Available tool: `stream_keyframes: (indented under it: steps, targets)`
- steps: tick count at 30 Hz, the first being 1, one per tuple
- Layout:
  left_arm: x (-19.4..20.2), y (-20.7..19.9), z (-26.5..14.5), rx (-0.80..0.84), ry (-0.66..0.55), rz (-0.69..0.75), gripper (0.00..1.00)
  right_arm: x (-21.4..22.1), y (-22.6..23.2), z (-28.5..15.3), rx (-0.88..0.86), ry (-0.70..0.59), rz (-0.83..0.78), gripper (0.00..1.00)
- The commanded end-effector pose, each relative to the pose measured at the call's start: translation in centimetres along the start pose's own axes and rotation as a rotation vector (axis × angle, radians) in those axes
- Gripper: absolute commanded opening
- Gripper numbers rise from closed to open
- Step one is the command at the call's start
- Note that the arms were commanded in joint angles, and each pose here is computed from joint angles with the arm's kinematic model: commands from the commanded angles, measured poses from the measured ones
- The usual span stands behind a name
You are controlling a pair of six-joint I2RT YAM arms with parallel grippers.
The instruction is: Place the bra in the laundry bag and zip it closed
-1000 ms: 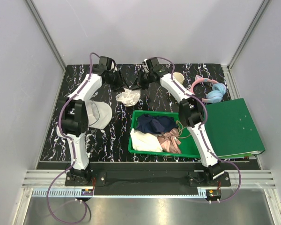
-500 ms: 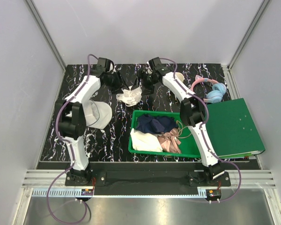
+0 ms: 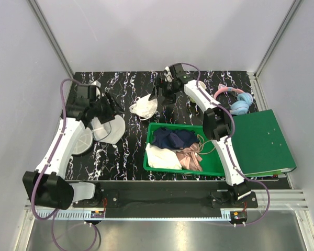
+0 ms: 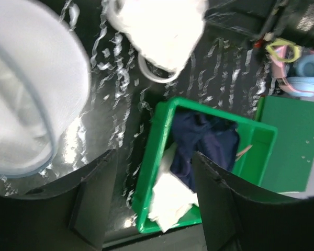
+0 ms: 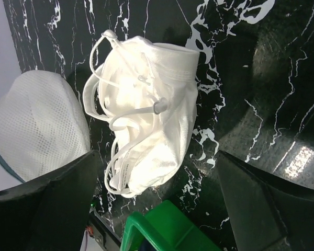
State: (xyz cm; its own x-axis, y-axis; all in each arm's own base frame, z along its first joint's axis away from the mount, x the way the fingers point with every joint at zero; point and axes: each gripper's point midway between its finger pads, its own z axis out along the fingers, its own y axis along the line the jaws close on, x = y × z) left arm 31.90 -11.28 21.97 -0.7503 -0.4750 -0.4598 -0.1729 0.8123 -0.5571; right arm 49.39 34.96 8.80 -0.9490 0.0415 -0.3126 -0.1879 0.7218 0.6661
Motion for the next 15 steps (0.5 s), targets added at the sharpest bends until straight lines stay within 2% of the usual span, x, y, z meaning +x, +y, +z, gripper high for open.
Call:
stream_keyframes:
  steps: [1,8,10,15]
  targets:
    - [1.9,3.8,-1.0,-0.105,-0.007,-0.027,0.65,0.1,2.1,0.9,-0.075,-0.013,-0.093,1.0]
    - [1.9,6.4,-1.6,-0.162,-0.029,-0.035,0.7,0.4,2.7,3.3,-0.108,-0.032,-0.091,1.0]
    - [1.8,7.3,-0.6,-0.192,-0.008,-0.03,0.74,0.3,2.3,4.2,-0.101,-0.036,-0.058,1.0]
    - [1.1,8.1,2.1,-0.206,0.045,0.024,0.75,0.2,0.6,5.9,-0.039,-0.055,-0.004,0.99]
